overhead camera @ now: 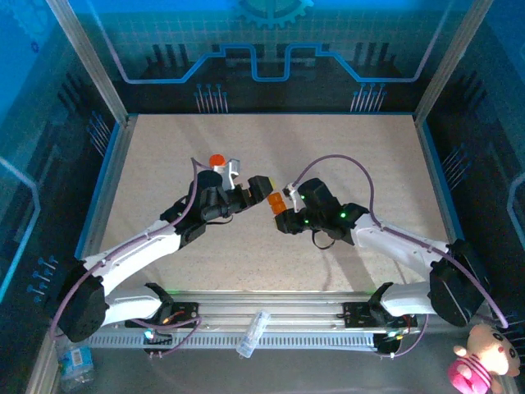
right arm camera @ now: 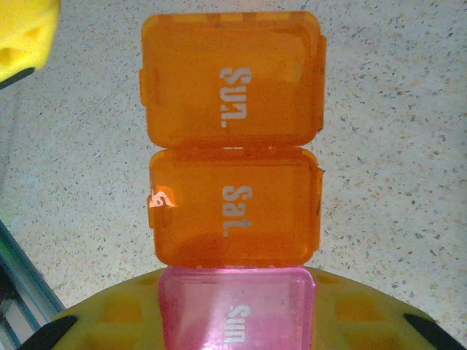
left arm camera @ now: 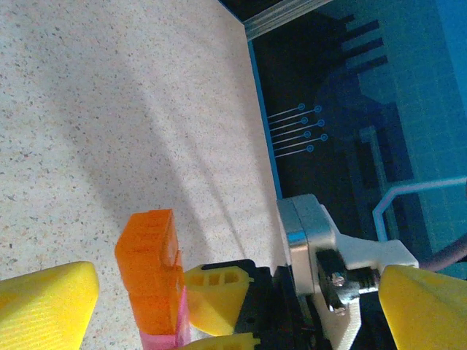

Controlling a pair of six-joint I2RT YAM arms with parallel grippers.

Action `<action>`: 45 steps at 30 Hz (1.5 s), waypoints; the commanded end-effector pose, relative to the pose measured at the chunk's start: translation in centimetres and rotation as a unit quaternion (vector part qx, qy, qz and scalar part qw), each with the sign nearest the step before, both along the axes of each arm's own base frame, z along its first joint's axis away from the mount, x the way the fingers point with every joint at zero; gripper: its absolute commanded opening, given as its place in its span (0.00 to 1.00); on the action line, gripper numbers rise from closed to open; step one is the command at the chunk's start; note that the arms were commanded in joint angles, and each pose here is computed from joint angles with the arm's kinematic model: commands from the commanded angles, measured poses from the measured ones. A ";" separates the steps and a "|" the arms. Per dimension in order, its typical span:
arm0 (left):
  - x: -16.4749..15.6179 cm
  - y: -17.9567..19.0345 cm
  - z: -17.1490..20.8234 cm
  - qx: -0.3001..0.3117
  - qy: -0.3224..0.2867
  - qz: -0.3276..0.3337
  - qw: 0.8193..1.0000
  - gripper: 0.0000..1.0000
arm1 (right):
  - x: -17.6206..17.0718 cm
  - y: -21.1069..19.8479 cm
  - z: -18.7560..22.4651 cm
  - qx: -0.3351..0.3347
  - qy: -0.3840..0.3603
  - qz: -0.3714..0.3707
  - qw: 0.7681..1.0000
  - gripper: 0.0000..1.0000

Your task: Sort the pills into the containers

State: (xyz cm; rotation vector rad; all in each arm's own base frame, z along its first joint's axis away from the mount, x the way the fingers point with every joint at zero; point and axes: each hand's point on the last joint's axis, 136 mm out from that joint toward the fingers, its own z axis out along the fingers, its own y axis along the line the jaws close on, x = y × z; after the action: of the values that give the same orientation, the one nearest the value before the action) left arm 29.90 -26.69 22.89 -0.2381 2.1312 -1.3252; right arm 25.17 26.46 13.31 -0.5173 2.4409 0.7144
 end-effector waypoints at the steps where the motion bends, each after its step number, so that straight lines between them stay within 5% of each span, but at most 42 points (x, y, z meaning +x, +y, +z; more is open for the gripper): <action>1: -0.7 -0.5 1.0 -0.023 -0.008 -0.012 1.000 0.99 | 1.0 1.0 1.4 0.023 -0.010 -0.002 1.000 0.30; 45: -0.7 -2.0 -0.2 -0.023 0.000 -0.021 1.000 0.99 | 0.8 3.2 1.7 0.044 -0.004 0.011 0.999 0.30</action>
State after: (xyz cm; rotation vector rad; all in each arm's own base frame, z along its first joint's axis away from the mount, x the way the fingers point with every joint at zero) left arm 29.15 -28.02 21.83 -0.2323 2.1422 -1.3696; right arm 25.97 28.45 13.93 -0.4968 2.4279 0.7740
